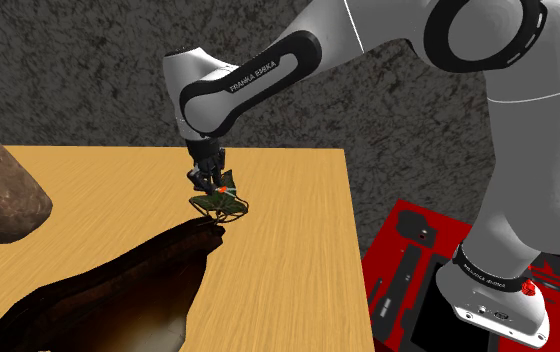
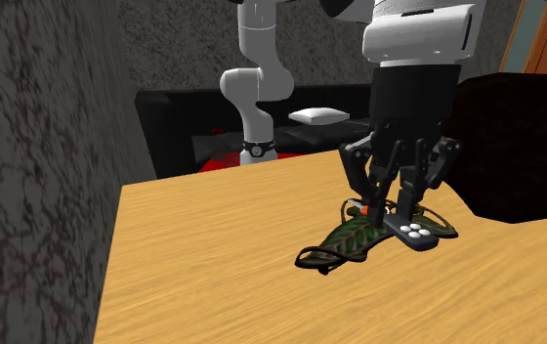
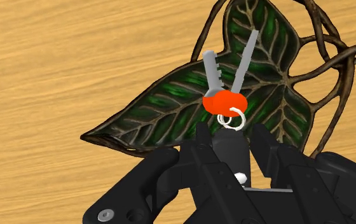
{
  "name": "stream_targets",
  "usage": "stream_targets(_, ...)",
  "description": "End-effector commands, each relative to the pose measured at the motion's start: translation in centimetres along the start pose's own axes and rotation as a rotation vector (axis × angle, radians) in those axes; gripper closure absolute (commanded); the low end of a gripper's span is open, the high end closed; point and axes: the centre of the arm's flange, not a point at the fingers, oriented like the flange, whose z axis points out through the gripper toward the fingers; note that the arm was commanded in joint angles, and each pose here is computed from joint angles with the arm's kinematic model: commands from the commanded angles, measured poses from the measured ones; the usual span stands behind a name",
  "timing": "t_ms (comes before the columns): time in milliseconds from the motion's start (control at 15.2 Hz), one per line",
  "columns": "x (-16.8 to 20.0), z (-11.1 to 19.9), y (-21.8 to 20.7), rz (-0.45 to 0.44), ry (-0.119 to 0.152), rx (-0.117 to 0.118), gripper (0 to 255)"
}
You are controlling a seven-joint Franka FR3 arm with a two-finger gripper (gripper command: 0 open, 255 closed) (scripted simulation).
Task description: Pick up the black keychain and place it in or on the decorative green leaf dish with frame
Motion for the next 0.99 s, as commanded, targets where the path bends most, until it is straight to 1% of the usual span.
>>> stream_targets(0,0.0,0.0,0.0,0.0,0.0,0.0,255)
stream_targets(66,0.0,0.0,0.0,0.0,0.0,0.0,0)
stream_targets(396,0.0,0.0,0.0,0.0,0.0,0.0,0)
stream_targets(660,0.0,-5.0,0.0,0.0,0.0,0.0,0)
stream_targets(924,0.0,-5.0,0.0,0.0,0.0,0.0,0)
